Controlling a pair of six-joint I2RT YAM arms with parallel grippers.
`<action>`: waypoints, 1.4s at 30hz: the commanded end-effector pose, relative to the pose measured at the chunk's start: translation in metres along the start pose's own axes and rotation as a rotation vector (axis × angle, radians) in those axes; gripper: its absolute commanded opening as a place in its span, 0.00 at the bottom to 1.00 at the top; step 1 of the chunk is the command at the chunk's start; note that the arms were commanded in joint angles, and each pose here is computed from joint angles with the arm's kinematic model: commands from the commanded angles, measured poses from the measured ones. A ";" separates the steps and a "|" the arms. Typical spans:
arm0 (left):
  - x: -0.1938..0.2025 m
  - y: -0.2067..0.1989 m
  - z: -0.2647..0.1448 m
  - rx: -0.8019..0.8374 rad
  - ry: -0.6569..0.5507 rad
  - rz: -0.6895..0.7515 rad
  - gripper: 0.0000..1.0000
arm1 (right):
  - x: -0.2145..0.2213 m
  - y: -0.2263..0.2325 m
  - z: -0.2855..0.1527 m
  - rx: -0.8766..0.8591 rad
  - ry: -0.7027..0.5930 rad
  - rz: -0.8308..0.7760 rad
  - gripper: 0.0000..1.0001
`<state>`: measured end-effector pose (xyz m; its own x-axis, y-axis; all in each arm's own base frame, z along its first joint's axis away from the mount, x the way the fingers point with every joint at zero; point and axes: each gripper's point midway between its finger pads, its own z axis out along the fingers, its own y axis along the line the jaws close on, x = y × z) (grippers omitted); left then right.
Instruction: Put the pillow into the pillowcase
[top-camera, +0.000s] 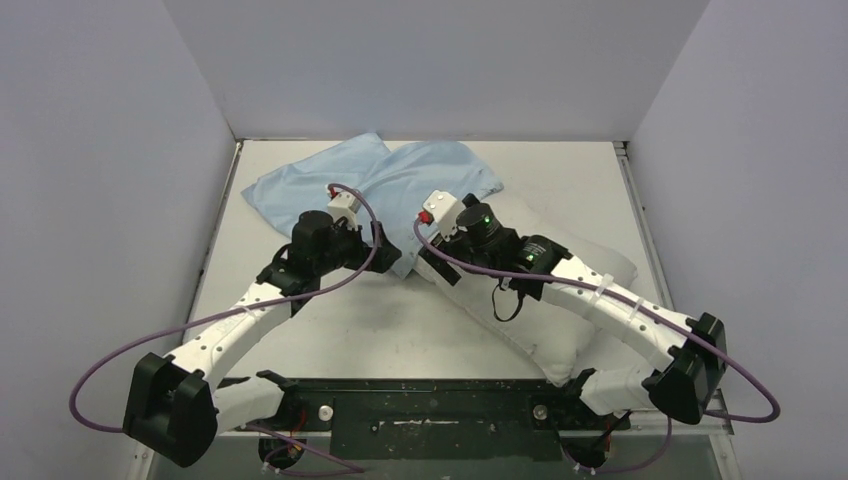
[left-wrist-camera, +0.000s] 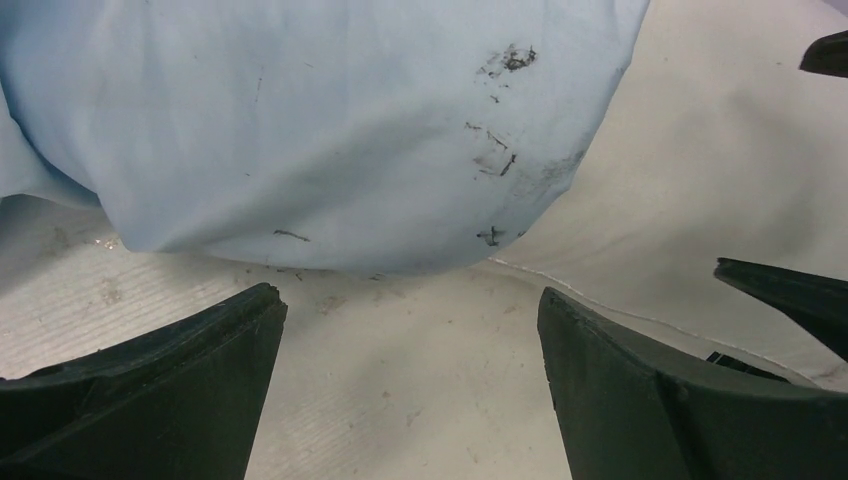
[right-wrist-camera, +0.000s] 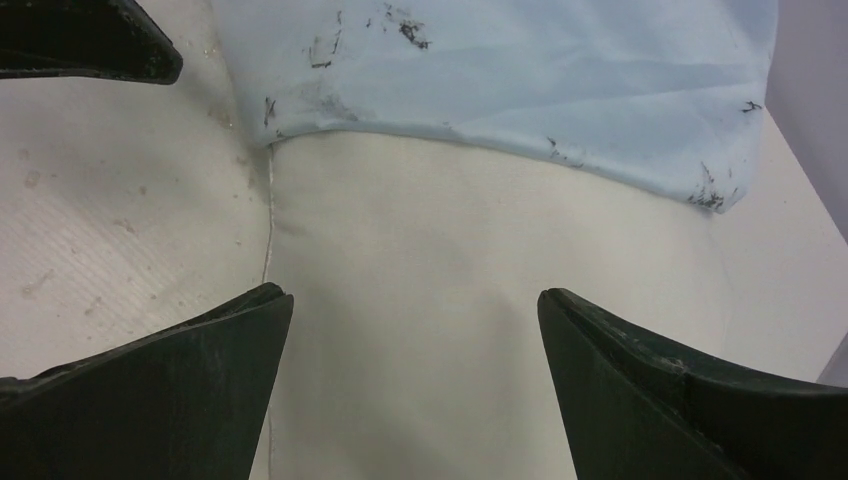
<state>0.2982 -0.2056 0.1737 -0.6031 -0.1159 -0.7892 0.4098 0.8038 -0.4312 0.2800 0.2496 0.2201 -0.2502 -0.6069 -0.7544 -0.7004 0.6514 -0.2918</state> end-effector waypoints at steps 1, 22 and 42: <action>-0.021 -0.016 0.003 0.076 -0.114 -0.007 0.96 | 0.014 -0.006 0.016 0.076 0.053 -0.093 1.00; -0.004 -0.043 0.055 0.053 -0.090 -0.017 0.82 | -0.013 -0.012 0.019 -0.138 -0.287 0.179 0.00; -0.059 -0.097 0.039 0.142 -0.151 0.033 0.10 | -0.043 -0.025 0.033 -0.109 -0.493 0.473 0.00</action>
<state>0.3283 -0.2823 0.1677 -0.5762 -0.1099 -0.8099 0.4233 0.8076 -0.4107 0.3082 0.2517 0.1856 -0.3550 -0.2164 -0.9095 -0.6736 0.7338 0.0883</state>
